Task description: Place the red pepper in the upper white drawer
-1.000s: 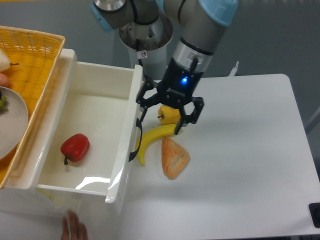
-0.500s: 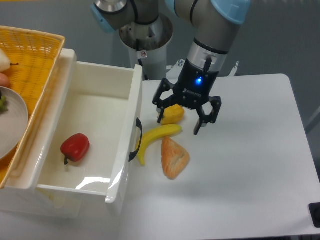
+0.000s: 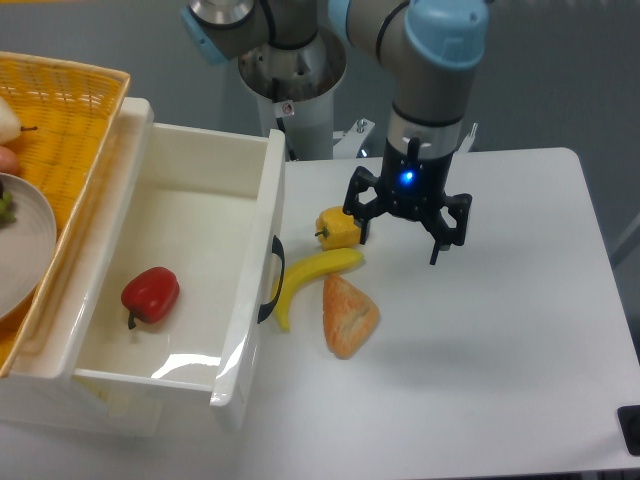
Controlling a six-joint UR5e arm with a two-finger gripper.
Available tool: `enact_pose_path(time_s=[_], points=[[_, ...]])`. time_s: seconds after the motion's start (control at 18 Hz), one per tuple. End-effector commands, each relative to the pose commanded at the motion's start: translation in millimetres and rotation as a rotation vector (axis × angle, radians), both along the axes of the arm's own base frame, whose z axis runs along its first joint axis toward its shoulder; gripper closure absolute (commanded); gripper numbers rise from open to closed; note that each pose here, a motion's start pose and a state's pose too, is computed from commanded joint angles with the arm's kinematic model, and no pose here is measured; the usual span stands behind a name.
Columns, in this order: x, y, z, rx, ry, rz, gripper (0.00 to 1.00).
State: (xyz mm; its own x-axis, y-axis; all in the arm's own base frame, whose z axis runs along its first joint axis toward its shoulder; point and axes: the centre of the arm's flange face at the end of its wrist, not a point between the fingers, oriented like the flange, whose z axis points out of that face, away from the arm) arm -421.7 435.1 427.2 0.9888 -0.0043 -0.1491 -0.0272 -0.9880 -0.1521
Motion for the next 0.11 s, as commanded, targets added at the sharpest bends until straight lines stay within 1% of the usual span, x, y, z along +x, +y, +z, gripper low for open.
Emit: enact_pose_path(time_s=[0.11], points=[[0.1, 2.1, -2.0, -0.003, -0.001, -0.014, 0.0]])
